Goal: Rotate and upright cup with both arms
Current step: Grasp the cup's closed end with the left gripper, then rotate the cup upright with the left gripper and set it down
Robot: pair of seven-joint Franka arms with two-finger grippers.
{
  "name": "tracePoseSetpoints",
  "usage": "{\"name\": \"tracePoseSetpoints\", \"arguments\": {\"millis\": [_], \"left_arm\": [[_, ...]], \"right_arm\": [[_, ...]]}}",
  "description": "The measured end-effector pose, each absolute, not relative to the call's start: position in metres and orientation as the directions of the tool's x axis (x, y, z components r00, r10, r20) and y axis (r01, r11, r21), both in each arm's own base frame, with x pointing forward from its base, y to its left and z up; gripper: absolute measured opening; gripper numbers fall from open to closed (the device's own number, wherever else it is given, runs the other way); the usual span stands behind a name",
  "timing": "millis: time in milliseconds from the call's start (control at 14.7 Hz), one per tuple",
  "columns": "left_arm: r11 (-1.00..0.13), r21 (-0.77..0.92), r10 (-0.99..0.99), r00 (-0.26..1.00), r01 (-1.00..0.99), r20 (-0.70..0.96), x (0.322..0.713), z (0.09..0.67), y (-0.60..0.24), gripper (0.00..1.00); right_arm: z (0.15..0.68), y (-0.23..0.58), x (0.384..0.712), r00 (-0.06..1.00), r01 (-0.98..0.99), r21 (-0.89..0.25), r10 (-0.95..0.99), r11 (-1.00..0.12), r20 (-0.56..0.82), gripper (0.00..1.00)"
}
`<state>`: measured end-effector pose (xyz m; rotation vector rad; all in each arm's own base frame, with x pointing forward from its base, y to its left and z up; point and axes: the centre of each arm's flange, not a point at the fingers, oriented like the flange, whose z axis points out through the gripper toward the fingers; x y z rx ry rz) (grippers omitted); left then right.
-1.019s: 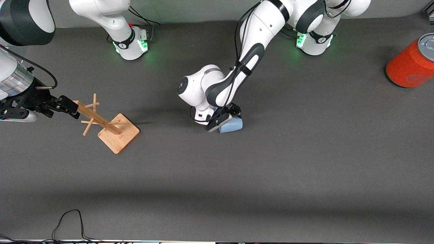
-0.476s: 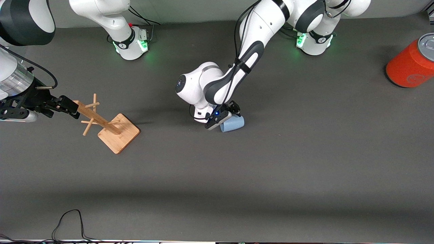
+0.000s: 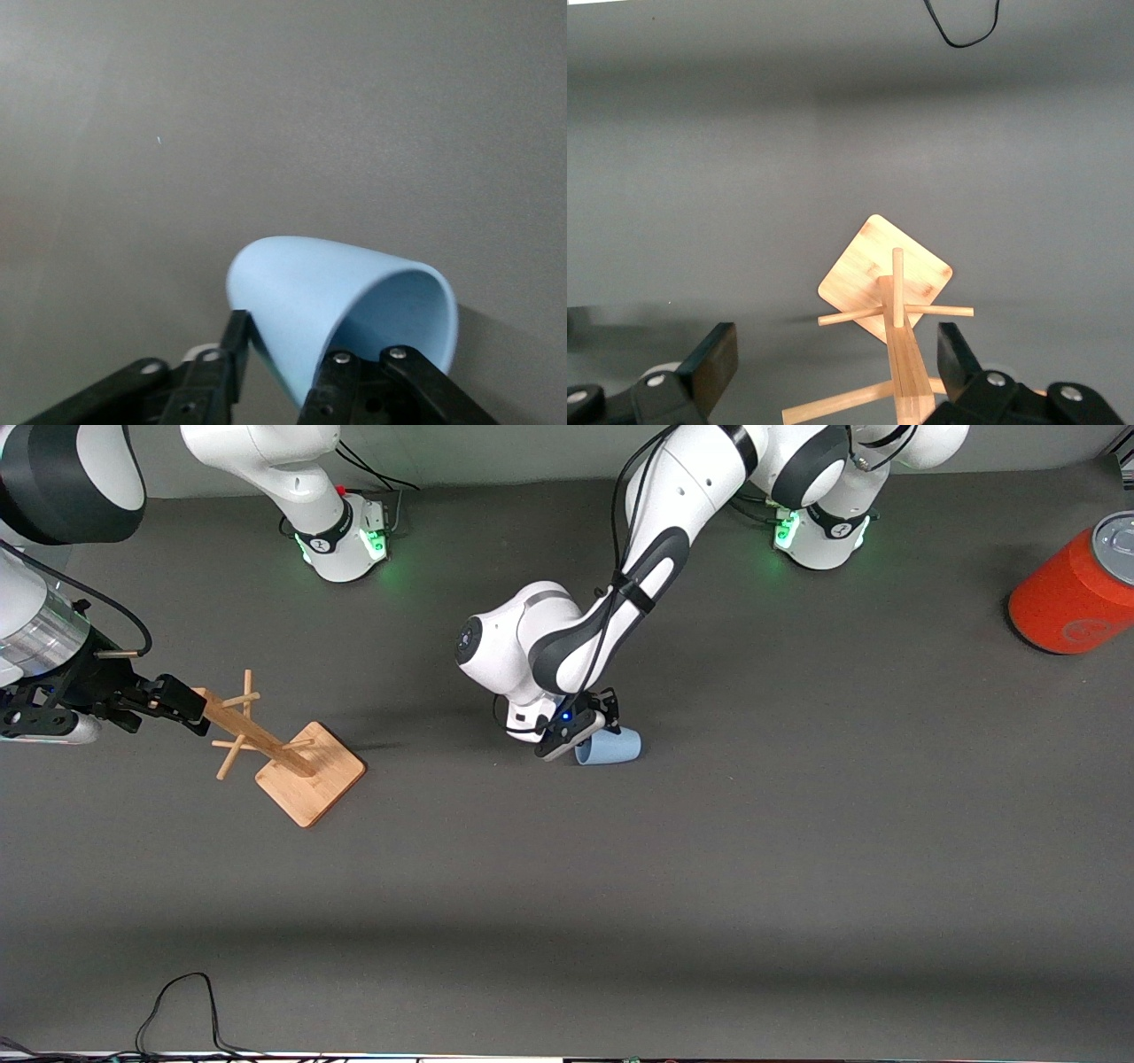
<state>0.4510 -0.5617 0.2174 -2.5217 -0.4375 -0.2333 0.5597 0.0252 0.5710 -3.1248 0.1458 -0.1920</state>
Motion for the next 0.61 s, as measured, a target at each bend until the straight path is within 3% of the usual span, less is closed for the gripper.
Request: {"name": "tracePoseSetpoints", "arguments": {"millis": [68,204,612], "left_arm": [[-0.789,-0.501,0.258,0.932,0.355,0.255,0.45,0.218,-0.563,0.15],[-0.791,-0.5,0.257,0.933,0.353,0.253,0.449,0.219,-0.564,0.06],[-0.802,-0.488,0.26,0.937,0.344,0.233,0.452,0.24,-0.564,0.06]], "right_arm": [[0.571,0.025,0.56,0.988,-0.092,-0.013,-0.093,-0.996,0.122,1.0],[0.571,0.026,0.56,0.988,-0.092,-0.013,-0.093,-0.996,0.122,1.0],[0.572,0.049,0.559,0.991,-0.05,-0.014,-0.051,-0.999,0.127,1.0]]}}
